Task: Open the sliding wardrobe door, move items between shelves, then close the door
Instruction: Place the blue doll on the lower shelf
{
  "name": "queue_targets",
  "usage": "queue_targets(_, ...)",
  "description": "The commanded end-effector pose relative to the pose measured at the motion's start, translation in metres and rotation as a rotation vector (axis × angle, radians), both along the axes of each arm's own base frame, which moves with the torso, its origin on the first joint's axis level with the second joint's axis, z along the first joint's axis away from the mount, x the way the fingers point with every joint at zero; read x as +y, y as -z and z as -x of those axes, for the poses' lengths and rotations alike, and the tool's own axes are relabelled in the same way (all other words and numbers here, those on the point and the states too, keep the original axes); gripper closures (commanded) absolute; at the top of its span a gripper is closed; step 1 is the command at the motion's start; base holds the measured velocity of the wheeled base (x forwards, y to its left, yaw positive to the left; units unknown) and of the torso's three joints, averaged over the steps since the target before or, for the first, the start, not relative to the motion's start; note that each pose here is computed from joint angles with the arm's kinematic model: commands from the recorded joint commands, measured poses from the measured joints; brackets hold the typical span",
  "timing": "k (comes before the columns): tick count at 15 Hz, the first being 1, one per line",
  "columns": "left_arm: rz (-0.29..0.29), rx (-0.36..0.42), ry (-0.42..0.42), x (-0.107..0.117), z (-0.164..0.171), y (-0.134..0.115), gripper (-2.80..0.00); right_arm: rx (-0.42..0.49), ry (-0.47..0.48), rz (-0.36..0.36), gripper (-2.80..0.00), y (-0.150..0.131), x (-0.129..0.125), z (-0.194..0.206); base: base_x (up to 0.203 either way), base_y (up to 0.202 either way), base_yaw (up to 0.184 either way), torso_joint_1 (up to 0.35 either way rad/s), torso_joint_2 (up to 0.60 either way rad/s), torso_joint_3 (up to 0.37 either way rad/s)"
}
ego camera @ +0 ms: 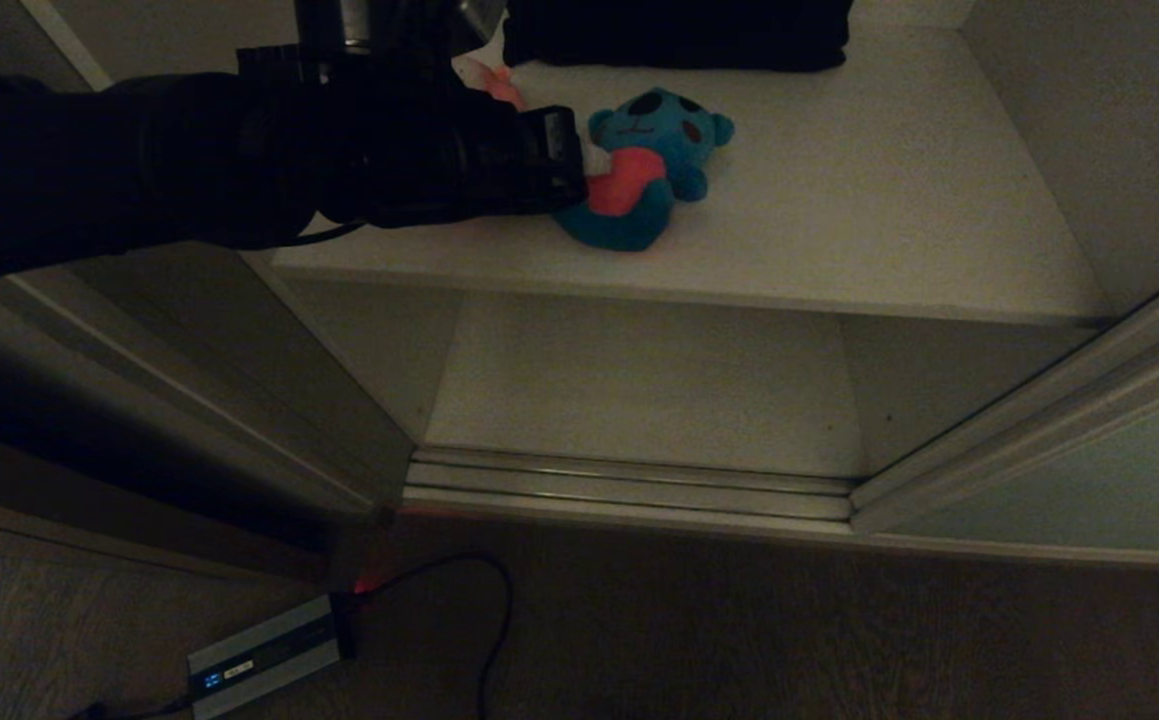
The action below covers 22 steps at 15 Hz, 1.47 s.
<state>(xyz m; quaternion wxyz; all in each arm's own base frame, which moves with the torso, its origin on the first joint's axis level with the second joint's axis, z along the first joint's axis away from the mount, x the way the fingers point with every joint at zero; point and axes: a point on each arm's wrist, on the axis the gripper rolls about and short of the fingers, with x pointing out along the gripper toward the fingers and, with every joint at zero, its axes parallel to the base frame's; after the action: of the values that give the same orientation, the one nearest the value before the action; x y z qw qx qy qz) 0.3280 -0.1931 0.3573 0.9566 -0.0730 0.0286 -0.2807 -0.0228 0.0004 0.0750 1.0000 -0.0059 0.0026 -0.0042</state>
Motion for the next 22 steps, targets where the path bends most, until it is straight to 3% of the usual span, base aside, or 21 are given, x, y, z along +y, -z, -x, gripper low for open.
queue_targets(1, -0.004, 0.008, -0.003, 0.000, 0.000, 0.001, -2.80, 0.005, -0.001, 0.000, 0.00, 0.001, 0.000, 0.000, 0.000, 0.000, 0.000, 0.000, 0.00, 0.000)
queue_targets(8, -0.024, 0.049, 0.006, -0.006, -0.012, 0.017, -2.80, 0.004, -0.001, 0.000, 0.00, 0.001, 0.000, 0.000, 0.000, 0.000, 0.000, 0.000, 0.00, 0.000)
queue_targets(13, 0.034, 0.115, 0.032, -0.015, -0.025, 0.032, -2.80, 0.004, -0.001, 0.000, 0.00, 0.001, 0.000, 0.000, 0.000, 0.000, 0.000, 0.000, 0.00, 0.000)
queue_targets(17, 0.102, 0.021, 0.044, -0.020, -0.032, 0.028, -2.80, 0.003, -0.001, 0.000, 0.00, 0.001, 0.000, 0.000, 0.000, 0.000, 0.000, 0.000, 0.00, 0.000)
queue_targets(22, 0.155, -0.025, 0.079, -0.022, -0.030, 0.021, -2.80, 0.004, -0.001, 0.000, 0.00, 0.001, 0.000, 0.000, 0.000, 0.000, 0.000, 0.000, 0.00, 0.000)
